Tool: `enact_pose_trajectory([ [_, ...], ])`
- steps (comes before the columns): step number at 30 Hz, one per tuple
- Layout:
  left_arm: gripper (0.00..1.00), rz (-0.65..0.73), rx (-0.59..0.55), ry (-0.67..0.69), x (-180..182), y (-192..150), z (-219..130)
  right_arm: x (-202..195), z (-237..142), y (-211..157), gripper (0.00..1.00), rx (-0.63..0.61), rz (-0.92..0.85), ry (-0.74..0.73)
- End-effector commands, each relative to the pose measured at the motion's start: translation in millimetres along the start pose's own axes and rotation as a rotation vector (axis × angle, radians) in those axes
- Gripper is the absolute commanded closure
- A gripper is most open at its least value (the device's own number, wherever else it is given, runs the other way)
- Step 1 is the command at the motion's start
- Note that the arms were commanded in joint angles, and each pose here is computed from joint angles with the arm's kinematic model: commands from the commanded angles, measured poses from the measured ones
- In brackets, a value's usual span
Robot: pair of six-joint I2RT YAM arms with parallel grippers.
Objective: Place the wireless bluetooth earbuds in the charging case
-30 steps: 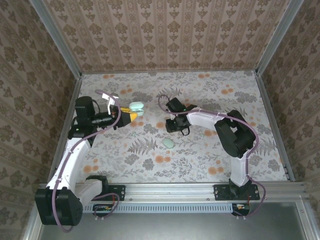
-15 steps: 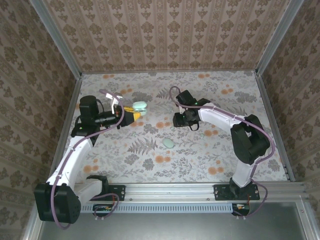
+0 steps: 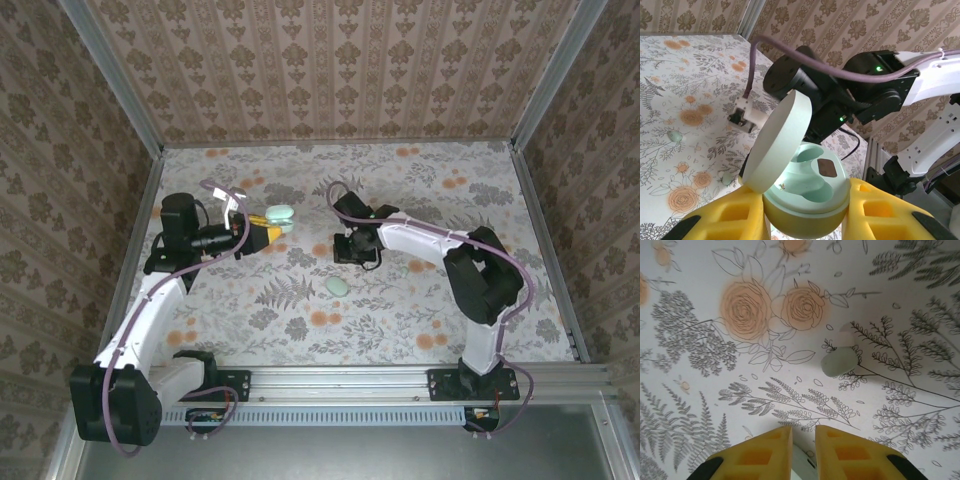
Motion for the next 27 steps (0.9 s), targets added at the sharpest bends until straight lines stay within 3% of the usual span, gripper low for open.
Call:
enact_pose_trajectory([
  [1,0.85,0.023,-0.002,-0.004,-2,-3,-1,3,4,4,0.81,-0.006,0.015,-0.020],
  [12,0.85,0.012,-0.004,0.001,-1,-5,-1,26,23,40,0.84,0.063,-0.178,0.008],
  [20,0.85,0.012,-0.006,0.013,-1,-4,-2,12,47,52,0.87,0.144,-0.184,-0.001],
  [27,0.85,0.009,-0.006,0.020,0,-5,-1,-10,43,45,0.89,0.185,-0.176,-0.040],
])
Point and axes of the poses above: each hand's point on the last joint's axis, 136 mm out from that joint toward the fingers, its own z axis out along the fingers, its own x axis along the line the jaws close on, y = z × x, the point moved 9 cm from there along -z, back along the fingers, and after that the axes turned 7 degrees about z, right-handed, at the moved point
